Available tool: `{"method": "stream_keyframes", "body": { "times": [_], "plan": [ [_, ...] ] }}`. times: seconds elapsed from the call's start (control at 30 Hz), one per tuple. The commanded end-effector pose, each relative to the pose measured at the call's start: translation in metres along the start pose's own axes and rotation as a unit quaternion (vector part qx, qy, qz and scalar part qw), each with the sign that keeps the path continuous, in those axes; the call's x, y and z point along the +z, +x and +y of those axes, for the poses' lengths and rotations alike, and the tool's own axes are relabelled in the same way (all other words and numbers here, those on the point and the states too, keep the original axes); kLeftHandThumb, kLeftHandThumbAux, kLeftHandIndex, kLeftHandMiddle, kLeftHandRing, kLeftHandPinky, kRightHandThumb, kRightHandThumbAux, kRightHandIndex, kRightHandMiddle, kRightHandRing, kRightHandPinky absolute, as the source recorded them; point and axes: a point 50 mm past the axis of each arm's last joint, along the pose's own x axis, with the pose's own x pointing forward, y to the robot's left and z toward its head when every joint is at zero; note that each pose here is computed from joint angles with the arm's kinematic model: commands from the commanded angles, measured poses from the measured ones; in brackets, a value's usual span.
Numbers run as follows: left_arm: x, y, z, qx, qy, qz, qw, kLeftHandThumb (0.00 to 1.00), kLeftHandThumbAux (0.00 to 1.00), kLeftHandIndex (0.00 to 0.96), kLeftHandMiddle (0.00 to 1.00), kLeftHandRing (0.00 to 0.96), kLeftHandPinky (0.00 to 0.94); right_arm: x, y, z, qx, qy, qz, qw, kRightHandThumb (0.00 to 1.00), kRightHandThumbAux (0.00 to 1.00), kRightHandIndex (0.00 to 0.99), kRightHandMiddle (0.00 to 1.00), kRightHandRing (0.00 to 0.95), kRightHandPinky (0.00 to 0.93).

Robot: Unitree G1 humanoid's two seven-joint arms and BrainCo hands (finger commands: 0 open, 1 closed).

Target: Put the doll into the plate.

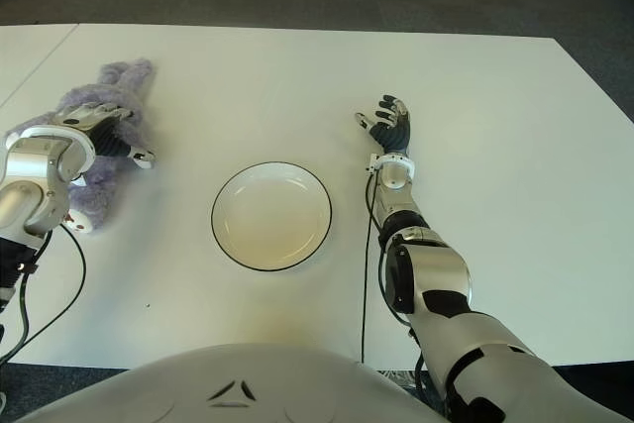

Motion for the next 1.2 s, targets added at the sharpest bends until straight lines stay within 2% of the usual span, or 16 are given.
{"method": "stream_keyframes", "body": {
  "times": [0.03,0.23,0.27,0.33,0.37,0.57,0.6,0.73,0.8,0.87,1.1,1.13,1.17,1.2],
  "plan": [
    [0.011,0.003,-0.032,-0.082,-0.002,-0.029,0.996,0.000,0.332,0.000,0.000,0.000,0.000,-0.087,-0.057,-0.010,0.001,-0.027,0.179,0.983,0.174,0.843,0.198,0.241,0.262,0.279],
    [0.007,0.001,-0.032,-0.092,-0.009,-0.047,0.995,0.022,0.334,0.000,0.000,0.000,0.000,-0.087,-0.056,-0.010,-0.002,-0.039,0.182,0.982,0.170,0.849,0.194,0.239,0.256,0.269],
    [0.005,0.000,-0.031,-0.094,-0.011,-0.051,0.994,0.164,0.371,0.000,0.000,0.000,0.000,-0.087,-0.056,-0.010,-0.003,-0.041,0.183,0.982,0.173,0.847,0.190,0.235,0.255,0.273],
    [0.004,-0.001,-0.032,-0.095,-0.012,-0.058,0.994,0.206,0.382,0.000,0.000,0.000,0.000,-0.087,-0.056,-0.010,-0.003,-0.043,0.184,0.982,0.177,0.846,0.189,0.234,0.255,0.274],
    [0.003,-0.001,-0.032,-0.095,-0.012,-0.061,0.994,0.326,0.409,0.000,0.000,0.000,0.000,-0.087,-0.056,-0.010,-0.004,-0.044,0.184,0.982,0.179,0.847,0.188,0.232,0.254,0.271],
    [-0.004,-0.001,-0.035,-0.104,0.008,-0.072,0.992,0.474,0.427,0.000,0.000,0.000,0.000,-0.087,-0.056,-0.010,-0.005,-0.053,0.182,0.982,0.174,0.843,0.188,0.229,0.250,0.259],
    [-0.005,0.000,-0.035,-0.106,0.013,-0.073,0.992,0.526,0.426,0.000,0.000,0.000,0.056,-0.087,-0.056,-0.010,-0.005,-0.055,0.181,0.982,0.173,0.845,0.186,0.235,0.254,0.274],
    [-0.007,0.001,-0.037,-0.113,0.026,-0.078,0.990,0.555,0.425,0.000,0.000,0.004,0.096,-0.087,-0.056,-0.010,-0.005,-0.055,0.180,0.982,0.170,0.848,0.187,0.238,0.257,0.275],
    [-0.008,0.001,-0.038,-0.118,0.033,-0.081,0.989,0.600,0.419,0.000,0.000,0.084,0.236,-0.087,-0.056,-0.010,-0.005,-0.057,0.179,0.982,0.169,0.855,0.194,0.239,0.257,0.268],
    [-0.008,0.002,-0.039,-0.121,0.037,-0.083,0.988,0.612,0.415,0.000,0.000,0.121,0.286,-0.087,-0.056,-0.010,-0.005,-0.058,0.179,0.982,0.167,0.857,0.196,0.236,0.255,0.265],
    [-0.009,0.003,-0.040,-0.110,0.040,-0.087,0.989,0.583,0.419,0.014,0.000,0.127,0.290,-0.087,-0.056,-0.011,-0.006,-0.057,0.179,0.982,0.173,0.850,0.202,0.229,0.246,0.253],
    [-0.010,0.003,-0.040,-0.107,0.040,-0.088,0.990,0.577,0.423,0.036,0.045,0.190,0.341,-0.087,-0.056,-0.011,-0.006,-0.056,0.179,0.982,0.178,0.849,0.204,0.229,0.245,0.255],
    [-0.010,0.003,-0.040,-0.102,0.039,-0.088,0.990,0.576,0.424,0.040,0.052,0.201,0.350,-0.087,-0.056,-0.011,-0.006,-0.056,0.179,0.982,0.180,0.848,0.204,0.228,0.245,0.256],
    [-0.010,0.003,-0.040,-0.099,0.038,-0.088,0.990,0.588,0.423,0.102,0.114,0.255,0.395,-0.087,-0.056,-0.011,-0.006,-0.056,0.179,0.982,0.182,0.848,0.204,0.228,0.243,0.257]
  ]
}}
